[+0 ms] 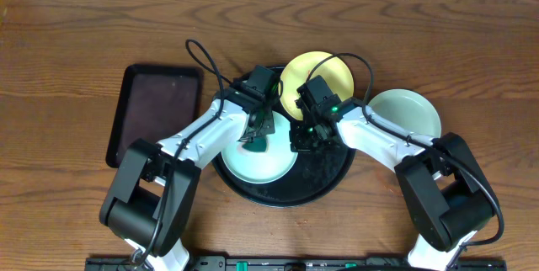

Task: Clean dirty plates on tray and stack at the side
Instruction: 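Scrub the second pale green plate with the sponge in the left gripper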

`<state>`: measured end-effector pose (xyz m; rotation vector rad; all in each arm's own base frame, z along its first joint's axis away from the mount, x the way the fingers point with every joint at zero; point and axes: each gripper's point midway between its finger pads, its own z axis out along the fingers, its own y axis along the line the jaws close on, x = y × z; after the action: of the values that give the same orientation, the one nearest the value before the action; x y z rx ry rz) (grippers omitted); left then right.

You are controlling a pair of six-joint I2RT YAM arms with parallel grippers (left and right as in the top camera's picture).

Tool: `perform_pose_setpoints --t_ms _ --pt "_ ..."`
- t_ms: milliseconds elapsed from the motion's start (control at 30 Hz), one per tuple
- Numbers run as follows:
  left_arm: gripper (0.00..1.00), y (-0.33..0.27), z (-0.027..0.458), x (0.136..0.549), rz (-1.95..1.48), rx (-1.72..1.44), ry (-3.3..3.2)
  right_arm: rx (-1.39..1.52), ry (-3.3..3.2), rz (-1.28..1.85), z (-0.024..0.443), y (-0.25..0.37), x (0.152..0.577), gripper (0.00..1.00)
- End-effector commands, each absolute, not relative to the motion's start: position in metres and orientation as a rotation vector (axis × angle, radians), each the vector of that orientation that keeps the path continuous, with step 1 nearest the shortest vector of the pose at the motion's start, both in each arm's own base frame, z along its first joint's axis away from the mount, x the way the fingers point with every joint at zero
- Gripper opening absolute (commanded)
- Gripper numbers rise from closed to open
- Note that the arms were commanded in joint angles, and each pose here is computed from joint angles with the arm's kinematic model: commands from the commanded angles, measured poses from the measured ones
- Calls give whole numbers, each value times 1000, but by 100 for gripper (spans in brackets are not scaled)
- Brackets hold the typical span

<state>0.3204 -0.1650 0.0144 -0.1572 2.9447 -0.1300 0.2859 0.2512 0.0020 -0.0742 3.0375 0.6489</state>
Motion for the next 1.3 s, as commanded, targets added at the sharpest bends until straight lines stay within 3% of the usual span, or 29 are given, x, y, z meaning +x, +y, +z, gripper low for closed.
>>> perform_pose_setpoints --t_ms 0,167,300,633,867,1000,1133,1267 --pt "7 -187 11 289 -355 151 3077 -66 3046 617 -3 247 289 2" --pt "7 -208 18 268 -589 369 3100 -65 3046 617 -3 247 289 2" --pt "7 -200 15 289 -469 350 3029 -66 3046 617 -3 247 289 2" --pt "7 -128 22 356 135 -303 2733 -65 3046 617 -3 247 289 2" --pt "7 -109 19 332 270 -344 2801 -66 3046 617 -3 247 289 2" --pt "7 -126 10 304 157 -113 2990 -66 3046 617 -3 247 289 2" --pt "7 -170 9 274 -241 324 3121 -67 3046 617 -3 247 289 2" --pt "7 -206 19 259 -605 541 3091 -67 3046 617 -3 247 289 2"
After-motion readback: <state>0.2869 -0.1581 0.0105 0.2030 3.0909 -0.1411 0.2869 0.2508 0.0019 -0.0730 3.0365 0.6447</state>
